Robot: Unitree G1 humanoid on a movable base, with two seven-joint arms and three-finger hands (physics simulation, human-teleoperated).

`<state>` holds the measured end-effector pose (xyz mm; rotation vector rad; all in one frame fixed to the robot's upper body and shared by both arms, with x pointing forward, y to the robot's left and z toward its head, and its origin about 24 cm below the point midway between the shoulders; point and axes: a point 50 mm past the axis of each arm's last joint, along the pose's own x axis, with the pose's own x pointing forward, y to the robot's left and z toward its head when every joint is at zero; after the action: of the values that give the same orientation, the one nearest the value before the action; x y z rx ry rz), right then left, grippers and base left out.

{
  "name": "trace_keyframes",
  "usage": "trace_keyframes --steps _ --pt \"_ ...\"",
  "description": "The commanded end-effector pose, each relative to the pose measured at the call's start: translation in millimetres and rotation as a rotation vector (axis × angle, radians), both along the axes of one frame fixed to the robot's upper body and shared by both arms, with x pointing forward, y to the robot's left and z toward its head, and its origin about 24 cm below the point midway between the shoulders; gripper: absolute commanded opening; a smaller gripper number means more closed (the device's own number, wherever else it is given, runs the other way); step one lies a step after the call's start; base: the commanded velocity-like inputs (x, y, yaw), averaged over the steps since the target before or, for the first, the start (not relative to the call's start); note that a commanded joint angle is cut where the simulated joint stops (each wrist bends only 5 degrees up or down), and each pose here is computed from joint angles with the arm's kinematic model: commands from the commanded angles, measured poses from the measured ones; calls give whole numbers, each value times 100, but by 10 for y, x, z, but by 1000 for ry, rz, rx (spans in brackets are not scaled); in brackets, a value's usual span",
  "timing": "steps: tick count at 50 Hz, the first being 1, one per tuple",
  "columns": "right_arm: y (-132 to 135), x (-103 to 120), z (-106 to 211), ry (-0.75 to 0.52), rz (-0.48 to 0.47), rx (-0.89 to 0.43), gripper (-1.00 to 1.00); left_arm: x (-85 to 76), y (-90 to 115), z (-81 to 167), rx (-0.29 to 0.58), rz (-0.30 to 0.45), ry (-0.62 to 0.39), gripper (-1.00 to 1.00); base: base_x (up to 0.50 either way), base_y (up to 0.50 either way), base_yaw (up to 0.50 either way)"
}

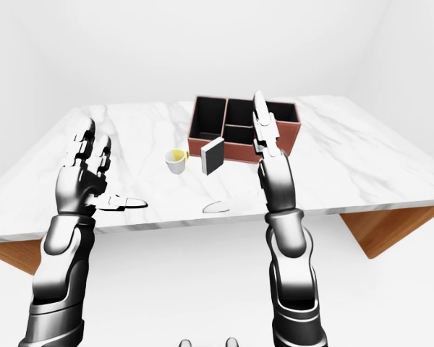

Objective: Pick up the book and place it in the caddy.

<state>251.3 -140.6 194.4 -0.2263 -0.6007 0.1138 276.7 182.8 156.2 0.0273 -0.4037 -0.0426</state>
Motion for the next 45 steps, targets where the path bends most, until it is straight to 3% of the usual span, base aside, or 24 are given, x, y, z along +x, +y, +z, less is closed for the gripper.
trace_keyframes --steps 1,45 --pt "5 -15 5 -4 4 -5 100 -3 1 -2 1 -1 1 100 18 -1 0" --pt "17 -38 7 -6 16 -10 100 -38 -13 0 10 -9 -5 100 18 -1 0"
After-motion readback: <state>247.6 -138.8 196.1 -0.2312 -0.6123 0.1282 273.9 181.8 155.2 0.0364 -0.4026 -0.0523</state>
